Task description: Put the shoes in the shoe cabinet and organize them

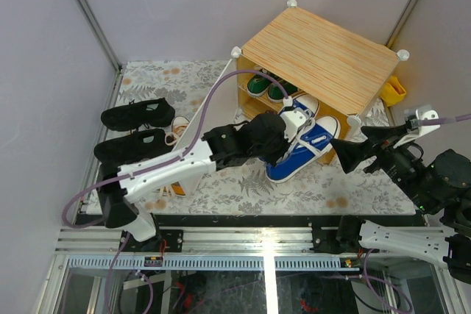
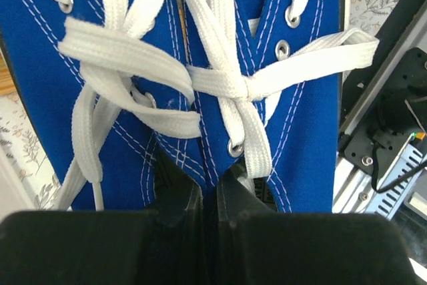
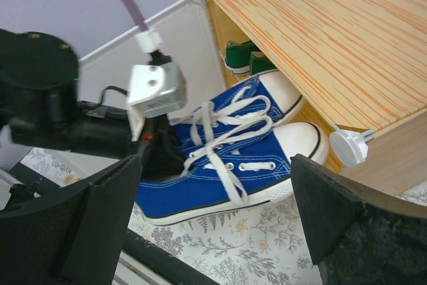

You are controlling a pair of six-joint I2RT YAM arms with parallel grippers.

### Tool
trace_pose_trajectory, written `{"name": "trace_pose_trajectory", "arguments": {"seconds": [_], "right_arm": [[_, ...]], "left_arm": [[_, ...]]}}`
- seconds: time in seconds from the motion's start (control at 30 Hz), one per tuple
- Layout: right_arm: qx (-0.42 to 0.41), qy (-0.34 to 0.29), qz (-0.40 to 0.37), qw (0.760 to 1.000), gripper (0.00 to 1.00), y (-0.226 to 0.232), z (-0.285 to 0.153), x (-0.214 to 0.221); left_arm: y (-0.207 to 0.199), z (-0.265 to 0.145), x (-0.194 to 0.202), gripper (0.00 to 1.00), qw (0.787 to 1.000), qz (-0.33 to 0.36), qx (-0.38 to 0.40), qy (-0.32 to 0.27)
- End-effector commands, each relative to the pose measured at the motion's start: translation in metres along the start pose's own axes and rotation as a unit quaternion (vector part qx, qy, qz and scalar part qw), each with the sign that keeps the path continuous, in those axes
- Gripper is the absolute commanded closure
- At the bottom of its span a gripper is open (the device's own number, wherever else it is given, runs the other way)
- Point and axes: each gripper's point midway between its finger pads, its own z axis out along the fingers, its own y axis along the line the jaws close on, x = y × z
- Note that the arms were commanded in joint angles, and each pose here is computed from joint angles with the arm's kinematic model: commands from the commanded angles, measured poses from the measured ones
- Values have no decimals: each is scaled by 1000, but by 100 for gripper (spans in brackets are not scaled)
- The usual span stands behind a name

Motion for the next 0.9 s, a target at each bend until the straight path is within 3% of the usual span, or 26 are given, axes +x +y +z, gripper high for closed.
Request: {"name": "trace_pose_trajectory", "arguments": {"seconds": [0.0, 0.3, 0.63, 0.87], "right_arm": [[1, -26, 6, 1000, 1, -2, -5, -21], [11, -32, 2, 999, 1, -10, -10, -24], [19, -37, 1, 999, 1, -15, -12, -26], [24, -42, 5, 999, 1, -19, -16, -28]], "left_arm": [[18, 5, -78, 100, 993, -16, 21, -112], [43, 36, -131, 100, 984, -14, 24, -175], [44, 107, -153, 100, 985, 8, 43, -168], [51, 117, -181, 100, 974, 21, 38, -224]]}}
